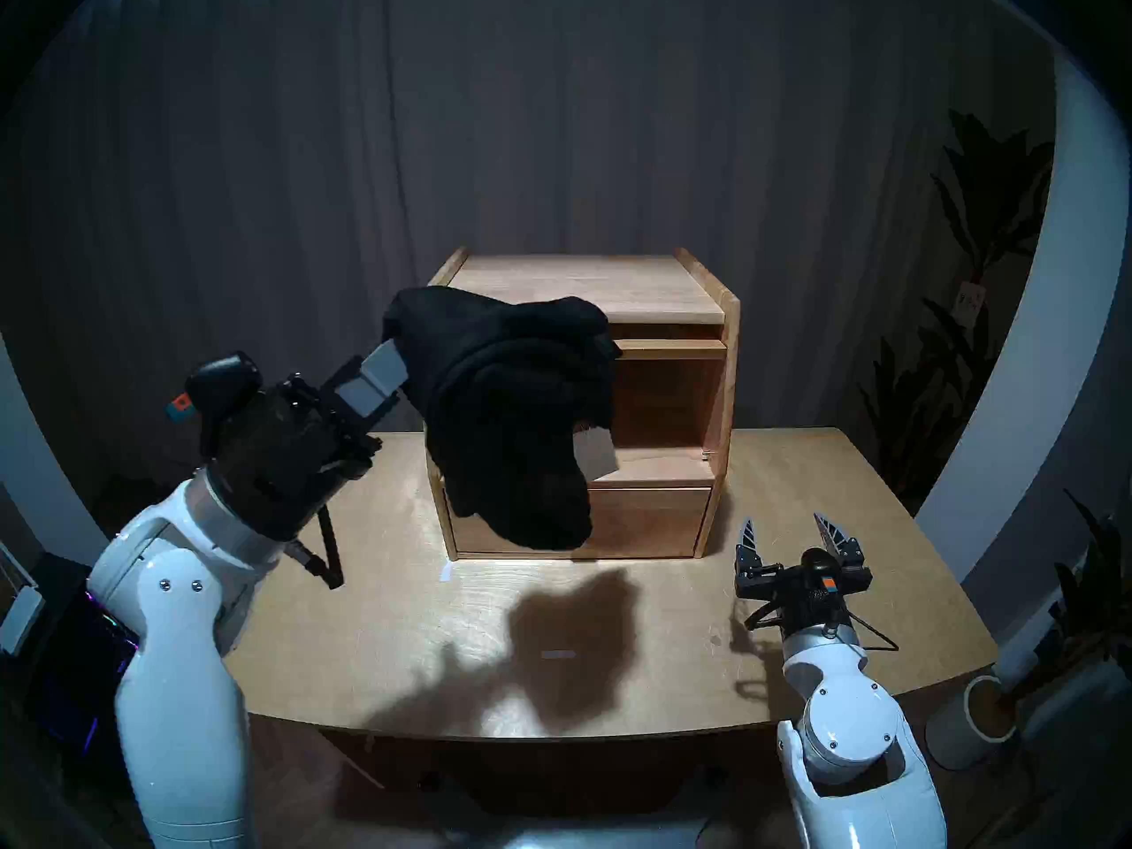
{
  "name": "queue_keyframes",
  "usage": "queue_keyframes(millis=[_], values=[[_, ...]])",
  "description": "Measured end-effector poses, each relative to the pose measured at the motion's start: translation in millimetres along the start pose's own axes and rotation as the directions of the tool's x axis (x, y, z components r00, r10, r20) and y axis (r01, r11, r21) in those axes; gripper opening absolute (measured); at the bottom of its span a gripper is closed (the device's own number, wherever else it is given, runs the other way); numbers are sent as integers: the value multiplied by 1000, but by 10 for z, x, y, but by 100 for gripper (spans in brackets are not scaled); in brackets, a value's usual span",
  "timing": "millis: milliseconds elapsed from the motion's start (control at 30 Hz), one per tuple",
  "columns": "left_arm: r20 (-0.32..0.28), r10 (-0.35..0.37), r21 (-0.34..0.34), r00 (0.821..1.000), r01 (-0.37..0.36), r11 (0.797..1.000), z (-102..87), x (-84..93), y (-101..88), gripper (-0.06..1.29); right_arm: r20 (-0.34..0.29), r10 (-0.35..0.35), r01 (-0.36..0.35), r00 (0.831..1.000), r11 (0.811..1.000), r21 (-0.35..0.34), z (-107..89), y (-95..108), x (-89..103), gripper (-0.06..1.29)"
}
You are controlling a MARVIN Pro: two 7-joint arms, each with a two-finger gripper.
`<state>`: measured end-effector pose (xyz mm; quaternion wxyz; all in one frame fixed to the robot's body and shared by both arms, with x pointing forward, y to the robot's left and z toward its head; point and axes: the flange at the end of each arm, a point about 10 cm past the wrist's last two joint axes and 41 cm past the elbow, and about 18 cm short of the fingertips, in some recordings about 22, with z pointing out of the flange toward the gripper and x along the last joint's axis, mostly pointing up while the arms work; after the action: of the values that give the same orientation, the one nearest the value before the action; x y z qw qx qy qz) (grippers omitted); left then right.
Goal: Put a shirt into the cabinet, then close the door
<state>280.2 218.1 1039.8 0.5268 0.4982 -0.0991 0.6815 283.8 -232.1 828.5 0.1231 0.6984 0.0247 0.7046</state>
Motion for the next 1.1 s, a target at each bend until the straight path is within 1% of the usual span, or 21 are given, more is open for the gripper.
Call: queue_keyframes(millis=[100,200,333,400,433,533,667,733,800,900,933,1033,1100], values=[[-26,13,62,1000,-12,998,108,-104,-86,-3,0,0,0,1000,1000,0,-1,0,-1,122],[-41,22,129,999,-17,991,213,-228,-205,-3,1,0,0,1000,1000,0,-2,0,-1,122],[-53,45,216,998,-33,976,328,-386,-338,-3,0,0,0,1000,1000,0,-2,0,-1,122],[-56,60,252,997,-44,967,354,-447,-381,-3,0,0,0,1000,1000,0,-2,0,-1,122],[-58,74,278,996,-55,959,363,-488,-405,-3,0,0,0,1000,1000,0,-2,0,0,122],[-59,100,322,993,-76,944,342,-556,-431,-3,0,0,0,1000,1000,0,-2,0,1,122],[-47,132,399,990,-103,911,227,-703,-497,-3,0,0,0,1000,1000,0,-1,0,2,122],[-39,142,437,989,-111,893,160,-781,-536,-3,-1,0,0,1000,1000,0,-1,1,3,122],[-30,155,479,987,-122,869,94,-865,-582,-3,-1,0,0,1000,1000,0,-1,1,4,122],[-16,181,531,983,-145,835,46,-973,-614,-3,-2,0,0,1000,1000,0,-1,1,7,122],[-14,188,540,982,-151,828,47,-1003,-608,-3,-2,0,0,1000,1000,0,-1,1,8,122],[-12,212,554,977,-170,815,88,-1101,-551,-3,-2,0,0,1000,1000,0,-1,2,10,122],[-9,224,552,975,-182,814,123,-1142,-515,-3,-2,0,0,1000,1000,0,-1,2,10,122]])
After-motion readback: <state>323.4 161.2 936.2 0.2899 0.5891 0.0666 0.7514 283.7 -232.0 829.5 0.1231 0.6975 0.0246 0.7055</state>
